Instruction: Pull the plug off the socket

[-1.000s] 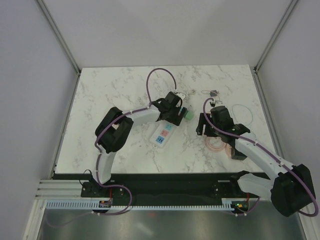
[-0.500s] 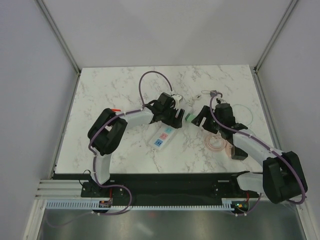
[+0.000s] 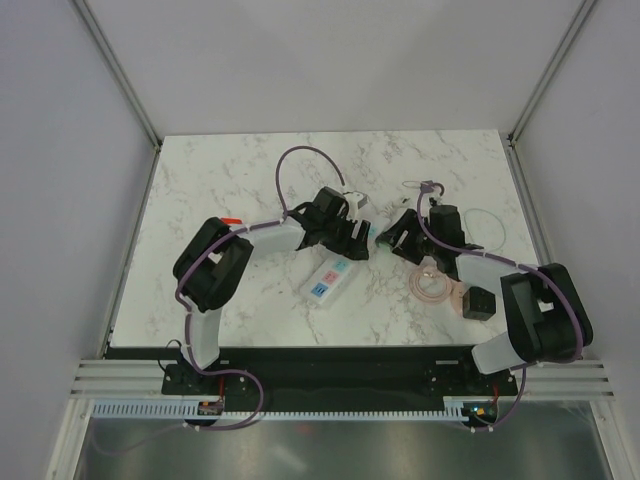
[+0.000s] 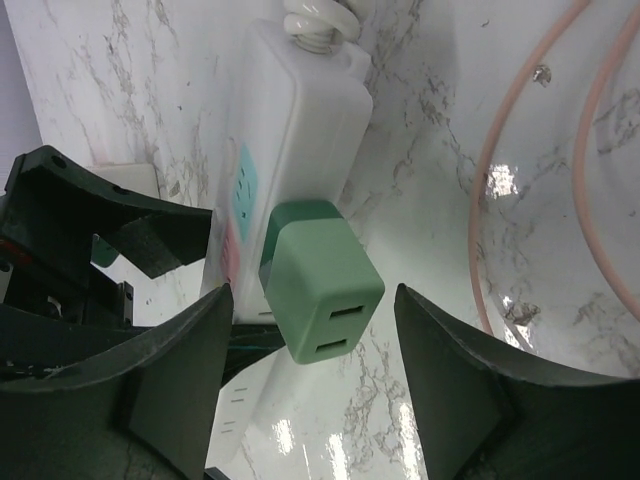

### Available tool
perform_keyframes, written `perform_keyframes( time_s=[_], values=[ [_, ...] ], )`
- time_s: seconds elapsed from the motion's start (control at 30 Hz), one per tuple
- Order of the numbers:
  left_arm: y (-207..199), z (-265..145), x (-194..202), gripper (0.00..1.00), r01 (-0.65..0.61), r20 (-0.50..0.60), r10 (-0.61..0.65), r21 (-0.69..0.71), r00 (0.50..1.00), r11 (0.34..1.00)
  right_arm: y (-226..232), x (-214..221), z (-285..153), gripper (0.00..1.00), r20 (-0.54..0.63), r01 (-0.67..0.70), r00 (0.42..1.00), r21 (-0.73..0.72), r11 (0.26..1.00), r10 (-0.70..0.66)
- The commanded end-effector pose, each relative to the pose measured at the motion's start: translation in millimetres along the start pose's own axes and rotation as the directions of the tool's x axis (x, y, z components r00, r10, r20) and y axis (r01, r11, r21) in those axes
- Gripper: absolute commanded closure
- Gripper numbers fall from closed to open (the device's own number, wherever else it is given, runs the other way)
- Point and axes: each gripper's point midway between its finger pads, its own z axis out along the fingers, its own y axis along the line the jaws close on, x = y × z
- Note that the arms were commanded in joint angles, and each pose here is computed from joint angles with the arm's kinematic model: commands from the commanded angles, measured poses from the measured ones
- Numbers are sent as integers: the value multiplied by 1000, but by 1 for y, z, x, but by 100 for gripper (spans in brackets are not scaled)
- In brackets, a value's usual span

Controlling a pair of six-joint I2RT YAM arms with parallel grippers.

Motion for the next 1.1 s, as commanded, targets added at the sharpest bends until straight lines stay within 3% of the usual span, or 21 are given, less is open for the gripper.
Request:
perform_keyframes(
  time_s=[0.0,0.23,0.5,0.8,0.9,1.0,1.07],
  values=[
    [-6,-1,40,98,98,-125,-92,36,988,995,14,-9,6,28,34,-16,999,-83,996,19],
    [-4,-2,40,98,104,-120,-99,33,988,994,12,-12,9,42,69,-49,996,-125,991,58],
    [1,-2,45,98,120,-113,-117,21,987,993,2,-11,12,49,82,-61,994,-113,992,71],
    [10,-4,43,98,116,-97,-116,-6,989,993,-1,-7,15,67,72,-73,994,-135,988,83],
    [18,-4,44,98,137,-89,-140,-41,986,990,1,-6,12,80,72,-74,994,-146,987,85],
    [29,-6,46,98,197,-63,-202,-73,977,978,1,-6,8,98,79,-82,992,-146,986,94],
    [37,-10,41,98,254,-18,-256,-87,966,963,-2,-5,7,100,85,-85,992,-143,986,98]
  ],
)
